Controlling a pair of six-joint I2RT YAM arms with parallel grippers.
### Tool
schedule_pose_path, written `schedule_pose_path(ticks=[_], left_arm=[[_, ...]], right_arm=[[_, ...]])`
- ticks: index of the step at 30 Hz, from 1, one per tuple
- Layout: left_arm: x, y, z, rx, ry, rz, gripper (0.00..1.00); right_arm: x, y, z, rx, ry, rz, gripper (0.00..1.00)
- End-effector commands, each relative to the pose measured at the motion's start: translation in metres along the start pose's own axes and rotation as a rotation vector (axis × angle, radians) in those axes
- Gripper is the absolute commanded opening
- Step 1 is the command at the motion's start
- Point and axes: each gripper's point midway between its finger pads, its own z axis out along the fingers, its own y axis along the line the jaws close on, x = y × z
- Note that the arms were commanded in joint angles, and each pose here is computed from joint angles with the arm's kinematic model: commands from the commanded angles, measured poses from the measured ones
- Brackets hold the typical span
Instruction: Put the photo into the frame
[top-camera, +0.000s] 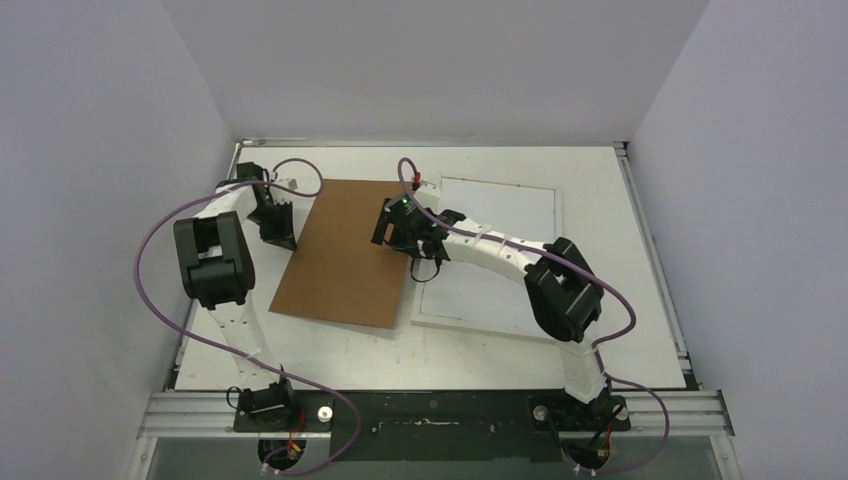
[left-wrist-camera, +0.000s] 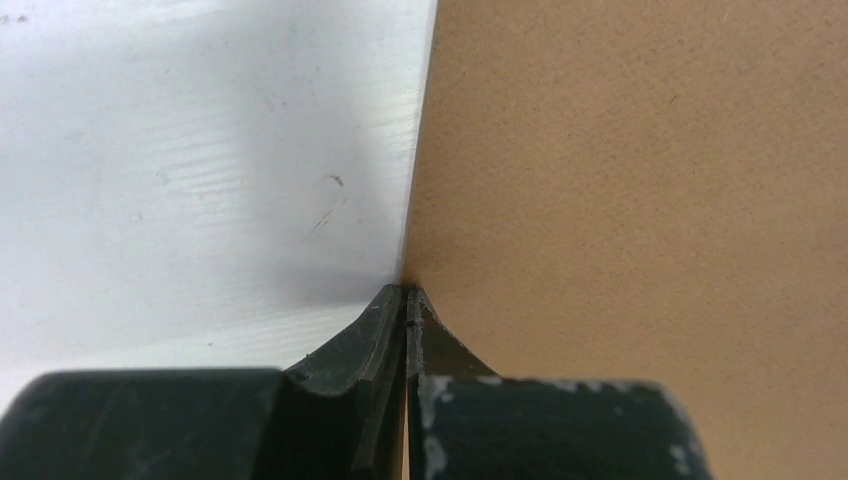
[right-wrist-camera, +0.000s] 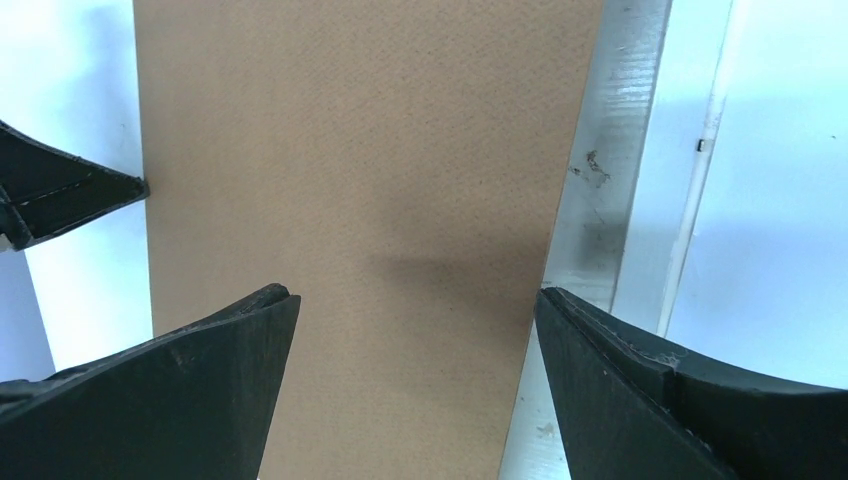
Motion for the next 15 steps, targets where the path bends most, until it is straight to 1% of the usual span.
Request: schedule_pose_path(ticks=[1,11,15], left_arm=[[0.035,-0.051,0.043,0.137,0.120,0.019,0.00],[0.044,-0.077,0.048,0.165,0.145,0.056,0.00],[0.043,-0.078,0.048,0.157,0.146,0.063,0.00]], right_arm=[[-0.023,0.087,-0.050,-0.323,-0.066,0.098,0.90],[-0.020,0.056,-0.048,-0.272,-0.064,0.134,0.90],[-0.026,0.048,-0.054,-0.267,-0.082,0.143,0.90]])
